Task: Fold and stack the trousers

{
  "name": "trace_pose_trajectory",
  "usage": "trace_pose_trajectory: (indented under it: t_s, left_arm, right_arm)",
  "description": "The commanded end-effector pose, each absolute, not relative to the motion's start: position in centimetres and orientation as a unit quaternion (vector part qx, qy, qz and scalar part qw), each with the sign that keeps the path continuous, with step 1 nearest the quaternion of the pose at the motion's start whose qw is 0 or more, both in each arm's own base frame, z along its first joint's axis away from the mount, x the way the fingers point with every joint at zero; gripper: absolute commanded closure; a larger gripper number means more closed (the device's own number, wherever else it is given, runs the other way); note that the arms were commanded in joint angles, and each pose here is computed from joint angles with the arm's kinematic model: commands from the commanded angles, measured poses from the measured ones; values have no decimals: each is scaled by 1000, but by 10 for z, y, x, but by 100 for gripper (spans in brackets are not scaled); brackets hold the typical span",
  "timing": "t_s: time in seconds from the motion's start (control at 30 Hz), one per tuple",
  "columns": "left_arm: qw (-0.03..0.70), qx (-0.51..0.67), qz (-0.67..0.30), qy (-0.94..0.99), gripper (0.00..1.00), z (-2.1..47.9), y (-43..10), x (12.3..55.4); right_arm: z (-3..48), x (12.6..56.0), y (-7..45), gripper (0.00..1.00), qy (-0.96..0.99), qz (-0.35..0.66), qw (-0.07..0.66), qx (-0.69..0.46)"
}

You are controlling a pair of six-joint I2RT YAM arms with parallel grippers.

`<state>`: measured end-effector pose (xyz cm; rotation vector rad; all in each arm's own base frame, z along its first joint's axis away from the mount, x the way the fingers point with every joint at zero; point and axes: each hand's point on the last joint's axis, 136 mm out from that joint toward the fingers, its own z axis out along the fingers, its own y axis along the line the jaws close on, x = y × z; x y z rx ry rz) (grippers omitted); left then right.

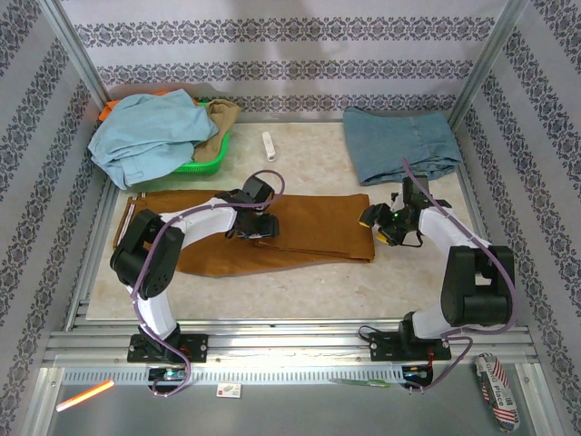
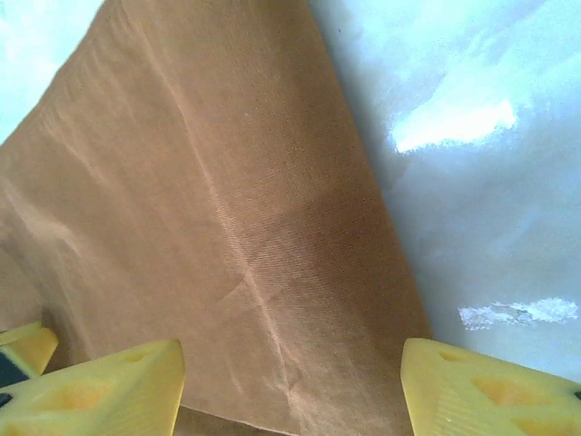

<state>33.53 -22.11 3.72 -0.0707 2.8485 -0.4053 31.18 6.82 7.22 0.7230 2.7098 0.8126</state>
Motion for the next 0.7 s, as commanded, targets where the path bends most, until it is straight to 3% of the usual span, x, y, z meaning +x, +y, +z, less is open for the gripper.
trace_pose_trajectory:
  t_s: [0.0,0.23,0.47,0.67]
  left_arm:
    - [114,-16,-140,983,58,31,-225,324]
    - [143,-15,-160,977,98,53,-225,326]
    - [182,-5,-206,962,100,98,-239,332]
    - [212,-15,-176,961,100,115,-219,327]
  right_arm:
    - [81,308,64,35,921,284,125,235]
    - [94,308,49,36,912,289,147,250]
    - [97,308,45,36,910,288,154,254]
    - [100,311,45,36,909,291,157,254]
